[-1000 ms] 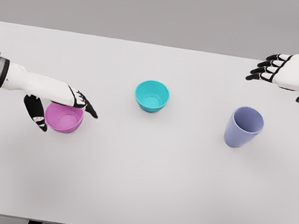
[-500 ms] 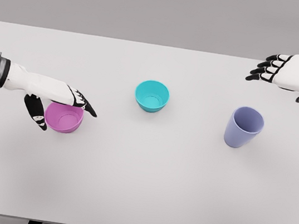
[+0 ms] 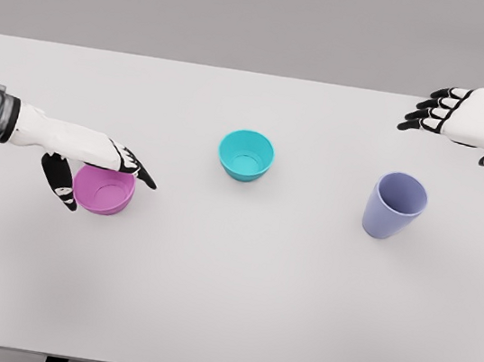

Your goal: Stacking bowl and cup with both arms

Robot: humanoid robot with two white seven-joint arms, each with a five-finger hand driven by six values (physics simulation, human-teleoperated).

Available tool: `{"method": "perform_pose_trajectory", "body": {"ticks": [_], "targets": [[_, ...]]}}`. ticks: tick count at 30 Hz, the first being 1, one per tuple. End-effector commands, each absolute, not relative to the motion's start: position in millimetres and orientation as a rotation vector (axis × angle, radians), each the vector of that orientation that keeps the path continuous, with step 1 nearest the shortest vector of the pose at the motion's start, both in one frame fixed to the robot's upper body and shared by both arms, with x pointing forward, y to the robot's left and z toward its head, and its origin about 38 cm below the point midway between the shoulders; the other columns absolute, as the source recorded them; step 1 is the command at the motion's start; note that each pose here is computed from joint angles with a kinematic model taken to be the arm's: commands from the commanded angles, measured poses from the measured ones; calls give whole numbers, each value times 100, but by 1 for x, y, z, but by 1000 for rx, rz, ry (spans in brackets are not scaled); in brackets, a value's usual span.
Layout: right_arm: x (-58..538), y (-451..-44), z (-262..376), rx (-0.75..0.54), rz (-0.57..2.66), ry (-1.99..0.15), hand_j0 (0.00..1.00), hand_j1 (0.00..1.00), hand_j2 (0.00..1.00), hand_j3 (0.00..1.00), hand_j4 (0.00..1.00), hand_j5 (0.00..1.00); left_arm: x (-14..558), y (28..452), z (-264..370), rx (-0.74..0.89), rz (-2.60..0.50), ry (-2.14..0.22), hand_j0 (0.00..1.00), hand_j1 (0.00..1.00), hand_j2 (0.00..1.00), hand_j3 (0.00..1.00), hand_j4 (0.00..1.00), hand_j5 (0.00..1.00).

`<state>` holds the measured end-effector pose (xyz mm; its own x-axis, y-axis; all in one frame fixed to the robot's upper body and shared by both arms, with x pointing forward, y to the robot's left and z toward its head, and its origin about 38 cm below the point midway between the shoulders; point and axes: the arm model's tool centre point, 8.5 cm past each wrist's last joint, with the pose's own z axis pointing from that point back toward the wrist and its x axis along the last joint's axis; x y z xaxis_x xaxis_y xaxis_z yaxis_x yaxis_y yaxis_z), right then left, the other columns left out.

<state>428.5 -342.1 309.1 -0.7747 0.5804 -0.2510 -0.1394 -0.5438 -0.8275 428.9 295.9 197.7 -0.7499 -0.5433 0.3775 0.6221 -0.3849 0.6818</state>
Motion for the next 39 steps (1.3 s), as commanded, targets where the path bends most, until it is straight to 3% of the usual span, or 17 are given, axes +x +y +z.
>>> {"method": "perform_pose_trajectory", "body": {"ticks": [1,32,39], "targets": [[428,-343,310,-717,2325,-1186,100,100,100,100,100,100,429,296,198,-118,-2144,-1115,100,100,100,100,100,100],[428,-343,310,-717,2325,-1186,100,100,100,100,100,100,436,300,187,-111,-2122,-1092,100,100,100,100,100,100],[429,-343,310,-717,2324,-1185,100,100,100,100,100,100,435,300,184,-113,-2126,-1086,80,80,80,80,80,80]]}}
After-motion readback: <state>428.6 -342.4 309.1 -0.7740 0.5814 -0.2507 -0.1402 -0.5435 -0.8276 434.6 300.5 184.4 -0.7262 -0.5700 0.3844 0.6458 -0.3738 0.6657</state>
